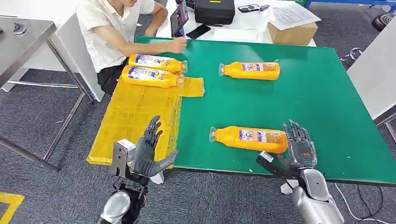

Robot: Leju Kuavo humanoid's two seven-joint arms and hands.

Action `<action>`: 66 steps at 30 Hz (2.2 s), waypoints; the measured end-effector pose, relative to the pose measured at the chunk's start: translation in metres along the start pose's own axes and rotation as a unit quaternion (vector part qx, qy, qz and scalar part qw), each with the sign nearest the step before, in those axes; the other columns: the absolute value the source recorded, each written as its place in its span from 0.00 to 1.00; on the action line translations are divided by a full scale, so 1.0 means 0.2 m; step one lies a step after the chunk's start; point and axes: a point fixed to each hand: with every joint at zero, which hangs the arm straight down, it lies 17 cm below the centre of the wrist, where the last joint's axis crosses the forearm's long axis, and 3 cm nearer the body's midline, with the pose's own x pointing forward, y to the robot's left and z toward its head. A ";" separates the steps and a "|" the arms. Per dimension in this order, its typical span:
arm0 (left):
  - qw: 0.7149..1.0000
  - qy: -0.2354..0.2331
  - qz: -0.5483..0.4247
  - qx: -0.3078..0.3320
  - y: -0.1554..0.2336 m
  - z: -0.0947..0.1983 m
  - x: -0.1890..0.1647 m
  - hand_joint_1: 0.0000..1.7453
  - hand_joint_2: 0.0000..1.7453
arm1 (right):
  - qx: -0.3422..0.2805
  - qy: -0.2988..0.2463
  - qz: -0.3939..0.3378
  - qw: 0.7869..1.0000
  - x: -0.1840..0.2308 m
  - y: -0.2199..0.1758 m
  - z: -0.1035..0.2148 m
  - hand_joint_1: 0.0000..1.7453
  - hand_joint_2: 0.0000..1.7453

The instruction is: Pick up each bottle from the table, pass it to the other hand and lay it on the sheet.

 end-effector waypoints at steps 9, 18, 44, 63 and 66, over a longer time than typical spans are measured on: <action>1.000 -0.001 -0.004 -0.014 -0.06 -0.01 0.00 0.00 1.00 | 0.014 -0.041 -0.023 0.999 0.21 0.04 -0.08 0.00 1.00; 1.000 -0.001 -0.006 -0.020 -0.09 -0.01 0.00 0.00 1.00 | 0.067 -0.010 -0.070 0.995 0.20 0.13 -0.09 0.88 1.00; 0.999 0.018 -0.001 -0.028 -0.11 0.01 -0.05 0.00 1.00 | 0.132 -0.020 -0.343 0.930 0.35 0.20 -0.06 1.00 1.00; 0.997 0.054 0.044 -0.019 -0.12 0.05 -0.17 0.00 1.00 | 0.003 -0.117 -0.558 0.821 1.00 -0.32 -0.04 0.95 1.00; 0.997 0.054 0.041 -0.025 -0.15 0.06 -0.18 0.00 1.00 | 0.008 -0.124 -0.574 0.809 1.10 -0.33 -0.02 0.96 1.00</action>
